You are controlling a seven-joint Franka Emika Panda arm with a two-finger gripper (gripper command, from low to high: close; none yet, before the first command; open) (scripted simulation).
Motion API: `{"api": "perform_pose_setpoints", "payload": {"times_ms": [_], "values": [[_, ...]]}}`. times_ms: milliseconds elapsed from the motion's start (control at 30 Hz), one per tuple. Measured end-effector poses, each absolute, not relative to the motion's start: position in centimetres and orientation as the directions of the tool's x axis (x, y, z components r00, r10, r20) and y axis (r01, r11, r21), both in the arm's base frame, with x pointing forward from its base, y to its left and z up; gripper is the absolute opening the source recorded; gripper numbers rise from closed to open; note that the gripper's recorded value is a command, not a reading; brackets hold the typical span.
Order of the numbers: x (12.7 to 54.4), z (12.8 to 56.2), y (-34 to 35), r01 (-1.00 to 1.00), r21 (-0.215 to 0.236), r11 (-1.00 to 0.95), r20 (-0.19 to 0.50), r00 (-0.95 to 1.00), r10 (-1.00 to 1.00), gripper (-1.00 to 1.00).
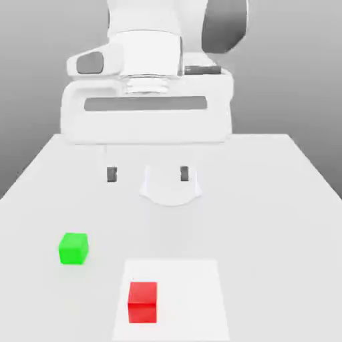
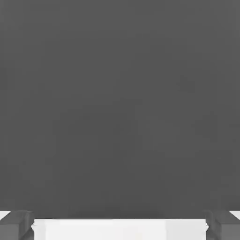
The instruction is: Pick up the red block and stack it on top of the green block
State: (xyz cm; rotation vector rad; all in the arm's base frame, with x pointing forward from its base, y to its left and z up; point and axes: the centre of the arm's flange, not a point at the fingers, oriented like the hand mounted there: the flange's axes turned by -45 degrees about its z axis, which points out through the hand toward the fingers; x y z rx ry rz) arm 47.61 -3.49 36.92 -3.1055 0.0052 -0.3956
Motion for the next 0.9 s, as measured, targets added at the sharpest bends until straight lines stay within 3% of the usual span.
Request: {"api": "perform_pose_setpoints", "payload": {"times_ms": [233,433,467,700,900], "values": [[45.0,23.2,-4.9,-0.004,-0.002,-1.000,0.037,0.999,-0.004,0.00],[44.2,15.3,-5.0,-0.001,0.001,-1.000,0.000,1.000,-0.001,0.00],[44.2,14.7,-5.0,-0.001,0.000,-1.000,0.000,1.000,-0.001,-1.00],[44.2,14.8,-5.0,-0.001,0.000,-1.000,0.000,1.000,-0.001,-1.00],[43.6,20.9,-6.1,-0.004,0.003,-1.000,0.000,1.000,-0.004,-1.00]]}}
